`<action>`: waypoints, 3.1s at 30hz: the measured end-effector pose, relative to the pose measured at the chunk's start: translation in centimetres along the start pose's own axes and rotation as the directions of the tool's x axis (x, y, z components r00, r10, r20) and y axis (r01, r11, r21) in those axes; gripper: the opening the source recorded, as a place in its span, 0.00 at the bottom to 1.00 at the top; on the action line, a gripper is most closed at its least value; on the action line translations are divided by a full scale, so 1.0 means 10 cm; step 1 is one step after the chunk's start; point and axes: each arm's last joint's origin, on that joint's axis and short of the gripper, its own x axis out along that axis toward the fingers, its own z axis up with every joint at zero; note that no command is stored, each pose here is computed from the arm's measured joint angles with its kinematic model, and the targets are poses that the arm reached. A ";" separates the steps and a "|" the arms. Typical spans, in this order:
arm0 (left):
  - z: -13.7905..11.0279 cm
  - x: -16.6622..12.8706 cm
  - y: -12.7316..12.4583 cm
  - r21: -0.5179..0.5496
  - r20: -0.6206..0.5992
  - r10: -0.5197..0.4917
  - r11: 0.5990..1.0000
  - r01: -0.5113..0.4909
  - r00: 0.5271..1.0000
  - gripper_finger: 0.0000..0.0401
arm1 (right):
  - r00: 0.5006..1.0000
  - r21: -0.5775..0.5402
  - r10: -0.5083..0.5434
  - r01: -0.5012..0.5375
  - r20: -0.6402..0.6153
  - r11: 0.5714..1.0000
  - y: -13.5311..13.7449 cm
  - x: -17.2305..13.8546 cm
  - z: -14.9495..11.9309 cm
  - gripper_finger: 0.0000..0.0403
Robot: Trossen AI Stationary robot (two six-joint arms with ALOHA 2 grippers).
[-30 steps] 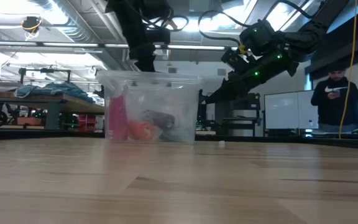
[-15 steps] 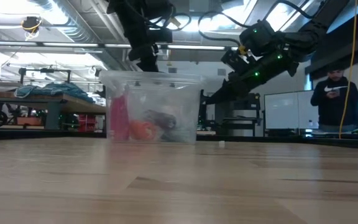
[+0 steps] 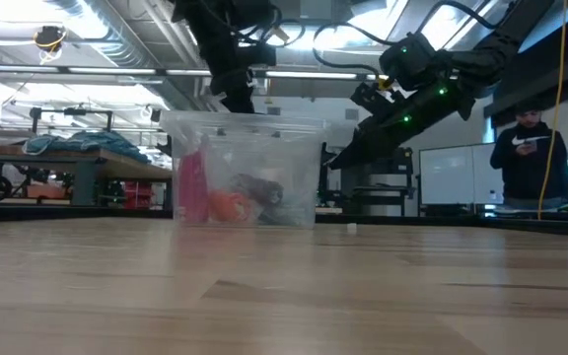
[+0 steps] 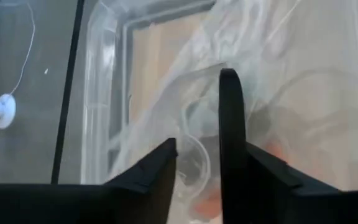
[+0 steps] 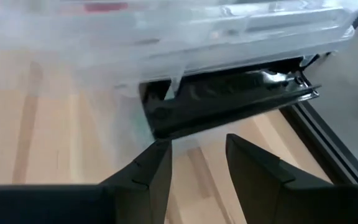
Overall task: Roll bandage
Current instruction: Close the transparent bin
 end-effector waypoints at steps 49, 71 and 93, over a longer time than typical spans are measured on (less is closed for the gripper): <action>0.03 0.37 0.35 -0.199 0.457 0.010 0.976 0.091 0.889 0.46 | 0.999 -0.043 -0.048 0.046 -0.025 0.998 -0.05 -0.19 0.09 0.38; -0.03 0.59 0.51 -0.211 0.371 0.193 0.970 -0.120 0.908 0.46 | 0.990 -0.019 0.133 -0.132 0.049 0.991 0.00 -0.19 0.14 0.38; -0.38 -0.33 0.30 -0.198 0.138 0.027 0.980 0.001 0.990 0.46 | 0.990 0.002 0.137 -0.137 0.028 0.991 0.01 -0.19 0.11 0.38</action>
